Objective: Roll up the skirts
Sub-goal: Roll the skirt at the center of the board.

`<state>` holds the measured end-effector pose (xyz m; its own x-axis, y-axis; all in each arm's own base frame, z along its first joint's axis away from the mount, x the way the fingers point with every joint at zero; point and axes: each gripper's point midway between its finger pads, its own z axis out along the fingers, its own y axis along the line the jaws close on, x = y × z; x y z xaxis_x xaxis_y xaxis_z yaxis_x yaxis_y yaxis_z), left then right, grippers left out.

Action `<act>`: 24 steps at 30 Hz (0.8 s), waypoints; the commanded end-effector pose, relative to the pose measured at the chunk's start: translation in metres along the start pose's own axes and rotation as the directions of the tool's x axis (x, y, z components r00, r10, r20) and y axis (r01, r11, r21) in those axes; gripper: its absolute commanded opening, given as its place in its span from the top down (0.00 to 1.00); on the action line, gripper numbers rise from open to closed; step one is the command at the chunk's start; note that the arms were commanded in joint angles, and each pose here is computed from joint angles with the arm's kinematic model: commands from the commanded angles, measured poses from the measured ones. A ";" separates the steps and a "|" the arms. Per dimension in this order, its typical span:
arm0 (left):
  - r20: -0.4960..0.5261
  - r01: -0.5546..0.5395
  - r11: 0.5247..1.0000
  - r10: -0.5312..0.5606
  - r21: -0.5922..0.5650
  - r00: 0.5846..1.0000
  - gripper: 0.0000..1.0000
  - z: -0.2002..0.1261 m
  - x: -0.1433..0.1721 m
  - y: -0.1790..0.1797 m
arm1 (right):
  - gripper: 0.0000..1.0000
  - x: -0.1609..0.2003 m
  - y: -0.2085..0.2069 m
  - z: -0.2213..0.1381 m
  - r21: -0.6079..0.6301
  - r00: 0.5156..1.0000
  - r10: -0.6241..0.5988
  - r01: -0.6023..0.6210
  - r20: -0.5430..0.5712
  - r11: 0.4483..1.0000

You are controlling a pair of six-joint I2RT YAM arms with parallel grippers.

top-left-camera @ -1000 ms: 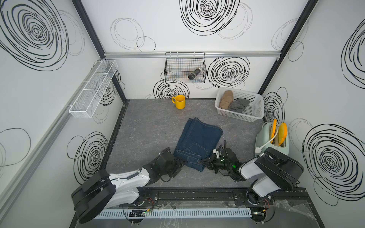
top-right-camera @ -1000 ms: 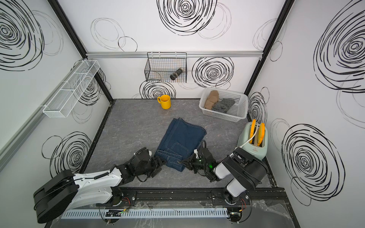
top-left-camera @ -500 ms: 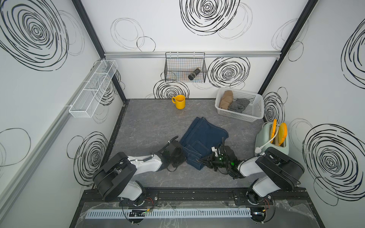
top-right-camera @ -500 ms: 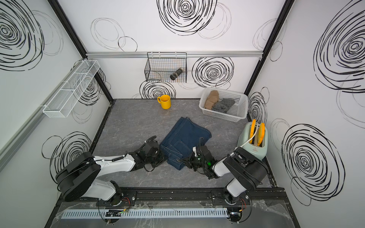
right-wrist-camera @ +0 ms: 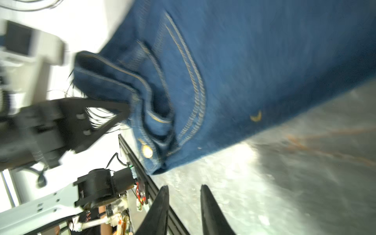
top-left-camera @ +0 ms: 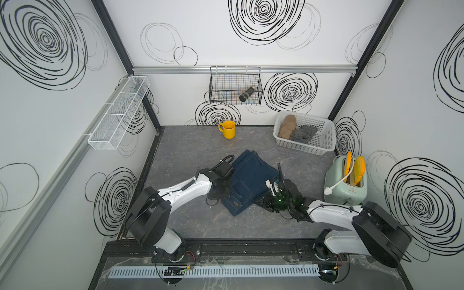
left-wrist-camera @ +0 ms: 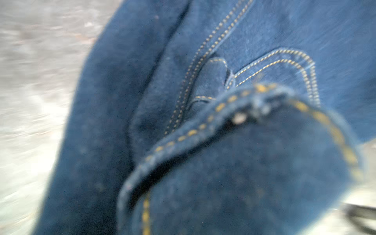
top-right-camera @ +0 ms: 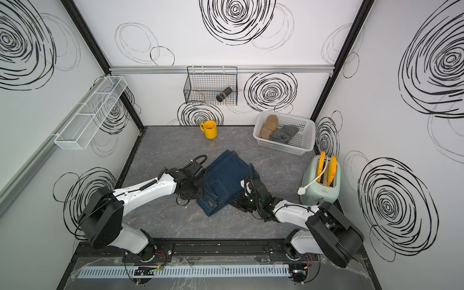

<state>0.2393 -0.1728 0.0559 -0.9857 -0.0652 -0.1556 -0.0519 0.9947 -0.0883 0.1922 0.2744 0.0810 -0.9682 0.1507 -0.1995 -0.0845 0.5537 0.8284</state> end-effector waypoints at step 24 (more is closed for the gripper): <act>-0.287 0.017 0.998 -0.036 -0.067 0.957 1.00 -0.007 0.021 0.012 | 1.00 0.045 0.015 0.138 -0.028 0.923 -0.129 0.127 -0.362 0.991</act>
<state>0.2124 -0.1533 0.0530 -0.9914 -0.0576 0.1177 -0.0576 0.9983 0.0031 0.2034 0.4042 0.0315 -0.9717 -0.1803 -0.1523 -0.2265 0.5306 0.8168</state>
